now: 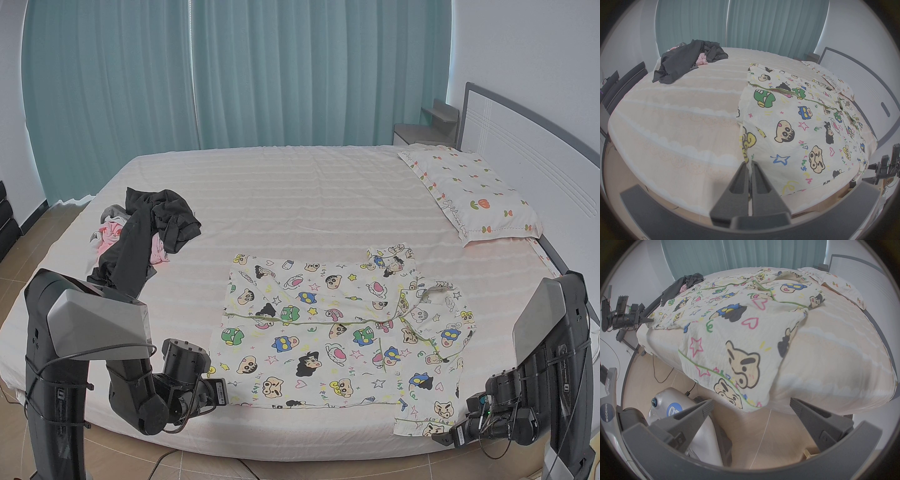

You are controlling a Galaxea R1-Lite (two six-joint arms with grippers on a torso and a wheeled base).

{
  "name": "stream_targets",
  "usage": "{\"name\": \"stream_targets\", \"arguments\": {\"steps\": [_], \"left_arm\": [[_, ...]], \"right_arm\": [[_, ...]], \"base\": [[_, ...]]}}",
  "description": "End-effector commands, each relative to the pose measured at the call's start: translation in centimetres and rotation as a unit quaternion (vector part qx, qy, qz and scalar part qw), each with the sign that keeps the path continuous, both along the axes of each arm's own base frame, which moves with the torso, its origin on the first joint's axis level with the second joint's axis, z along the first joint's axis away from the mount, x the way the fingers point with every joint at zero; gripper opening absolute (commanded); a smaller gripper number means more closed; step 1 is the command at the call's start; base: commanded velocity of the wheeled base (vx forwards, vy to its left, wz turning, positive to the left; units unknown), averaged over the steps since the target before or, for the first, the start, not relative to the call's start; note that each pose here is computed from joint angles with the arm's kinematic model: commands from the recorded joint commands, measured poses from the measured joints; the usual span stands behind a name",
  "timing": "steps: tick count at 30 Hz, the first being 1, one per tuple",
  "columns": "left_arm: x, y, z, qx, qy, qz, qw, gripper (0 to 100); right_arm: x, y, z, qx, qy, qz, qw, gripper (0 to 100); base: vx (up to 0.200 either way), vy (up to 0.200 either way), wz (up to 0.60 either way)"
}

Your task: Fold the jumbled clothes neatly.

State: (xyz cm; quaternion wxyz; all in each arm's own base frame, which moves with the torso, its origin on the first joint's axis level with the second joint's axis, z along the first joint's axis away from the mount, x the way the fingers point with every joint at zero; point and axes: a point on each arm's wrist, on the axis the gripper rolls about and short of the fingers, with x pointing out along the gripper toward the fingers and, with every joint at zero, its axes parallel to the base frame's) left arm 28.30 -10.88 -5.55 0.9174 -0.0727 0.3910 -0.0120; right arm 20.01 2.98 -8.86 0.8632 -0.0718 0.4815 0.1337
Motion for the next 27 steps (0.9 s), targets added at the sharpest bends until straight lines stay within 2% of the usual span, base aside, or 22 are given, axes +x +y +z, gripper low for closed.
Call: {"name": "stream_targets", "arguments": {"steps": [1, 5, 9, 14, 20, 21, 27], "left_arm": [[0.1, 0.0, 0.1, -0.001, -0.003, 0.000, 1.0000, 0], [0.1, 0.0, 0.0, -0.002, -0.002, 0.001, 1.0000, 0], [0.1, 0.1, 0.0, -0.003, -0.001, 0.001, 1.0000, 0], [0.1, 0.0, 0.0, -0.003, -0.001, 0.001, 1.0000, 0], [0.2, 0.0, 0.1, -0.003, -0.003, 0.001, 1.0000, 0], [0.2, 0.0, 0.1, -0.003, -0.003, 0.001, 1.0000, 0], [0.2, 0.0, 0.1, -0.003, -0.002, 0.001, 1.0000, 0]], "right_arm": [[-0.5, 0.5, -0.1, -0.003, 0.008, 0.015, 0.9999, 100], [-0.6, 1.0, 0.0, 0.003, 0.006, 0.028, 0.9996, 100], [-0.5, 1.3, 0.1, 0.033, 0.007, 0.044, 0.9985, 100], [0.2, 1.4, 0.1, 0.050, -0.003, 0.023, 0.9985, 100], [0.5, 1.3, 0.0, 0.053, -0.008, 0.018, 0.9984, 100], [0.5, 1.3, 0.0, 0.053, -0.008, 0.017, 0.9984, 0], [0.5, 1.3, 0.0, 0.053, -0.008, 0.014, 0.9985, 0]], "base": [[0.000, 0.000, 0.00], [0.000, 0.000, 0.00], [0.000, 0.000, 0.00], [0.000, 0.000, 0.00], [0.000, 0.000, 0.00], [0.000, 0.000, 0.00], [0.000, 0.000, 0.00]]}}
